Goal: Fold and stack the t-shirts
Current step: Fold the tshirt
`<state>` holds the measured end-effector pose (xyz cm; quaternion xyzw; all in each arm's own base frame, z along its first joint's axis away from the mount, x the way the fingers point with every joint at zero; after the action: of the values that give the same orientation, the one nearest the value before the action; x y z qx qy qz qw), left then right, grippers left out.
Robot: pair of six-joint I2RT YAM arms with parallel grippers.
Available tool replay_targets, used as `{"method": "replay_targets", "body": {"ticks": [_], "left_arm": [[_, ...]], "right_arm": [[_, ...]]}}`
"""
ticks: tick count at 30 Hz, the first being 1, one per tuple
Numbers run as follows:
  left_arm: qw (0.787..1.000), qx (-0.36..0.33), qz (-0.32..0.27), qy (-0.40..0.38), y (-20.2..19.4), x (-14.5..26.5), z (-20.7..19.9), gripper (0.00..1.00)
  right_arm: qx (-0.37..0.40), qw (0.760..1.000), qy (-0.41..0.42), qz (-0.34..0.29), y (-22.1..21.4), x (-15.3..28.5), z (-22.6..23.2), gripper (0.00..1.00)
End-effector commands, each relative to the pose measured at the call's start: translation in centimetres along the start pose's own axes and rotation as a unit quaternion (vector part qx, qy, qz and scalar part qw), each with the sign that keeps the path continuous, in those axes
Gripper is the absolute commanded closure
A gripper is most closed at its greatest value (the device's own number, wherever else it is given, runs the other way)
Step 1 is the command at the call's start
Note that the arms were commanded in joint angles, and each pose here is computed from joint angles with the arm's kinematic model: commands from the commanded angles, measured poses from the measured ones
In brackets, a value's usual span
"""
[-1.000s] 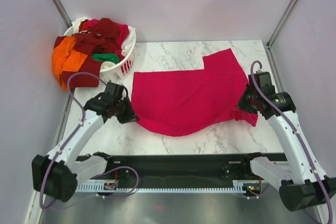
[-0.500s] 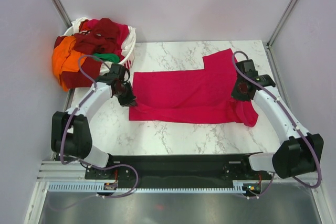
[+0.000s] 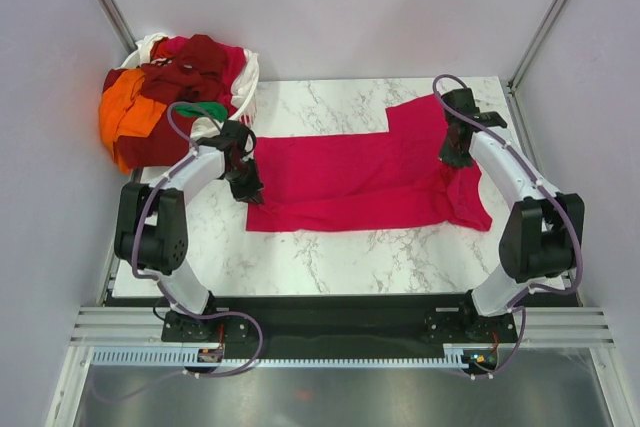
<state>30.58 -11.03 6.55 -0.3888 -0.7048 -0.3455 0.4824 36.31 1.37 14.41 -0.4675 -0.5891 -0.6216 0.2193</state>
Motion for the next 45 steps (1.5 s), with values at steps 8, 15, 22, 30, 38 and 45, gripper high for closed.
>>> {"method": "replay_targets", "body": {"ticks": [8, 15, 22, 30, 38, 45], "left_arm": [[0.997, -0.017, -0.061, 0.035, 3.5, 0.4, 0.8, 0.63], [0.984, 0.024, -0.176, 0.033, 5.5, 5.9, 0.9, 0.0], [0.985, 0.036, -0.17, 0.009, 0.7, 4.8, 2.2, 0.15], [0.993, 0.029, -0.11, -0.017, -1.4, 0.2, 2.2, 0.08], [0.995, 0.031, -0.094, -0.012, -1.4, -1.9, 2.3, 0.09], [0.996, 0.03, -0.085, -0.019, -1.7, -2.8, 2.1, 0.56]], "right_arm": [[-0.007, 0.999, -0.044, -0.01, 3.6, -3.6, -0.6, 0.7], [-0.026, 0.997, -0.06, -0.04, 7.6, -3.4, -1.8, 0.08], [-0.04, 0.997, -0.007, -0.07, 5.6, 0.6, -2.1, 0.05], [-0.045, 0.994, 0.098, -0.026, -3.1, -0.2, -0.2, 0.07], [-0.037, 0.991, 0.122, 0.033, -7.3, -3.3, 1.1, 0.09], [-0.043, 0.995, 0.085, 0.043, -8.8, -4.8, -0.6, 0.09]]}}
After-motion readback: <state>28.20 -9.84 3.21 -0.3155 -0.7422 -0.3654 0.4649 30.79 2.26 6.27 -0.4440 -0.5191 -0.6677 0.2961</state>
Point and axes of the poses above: each gripper's point midway between its finger pads, its own x axis back along the fingers, its own z axis along the line the jaws close on, y = z × x, the point moved 1 cm from there along x, back along the fingers, and after that the axes turned 12 degrees about x, right-handed, at the moved point
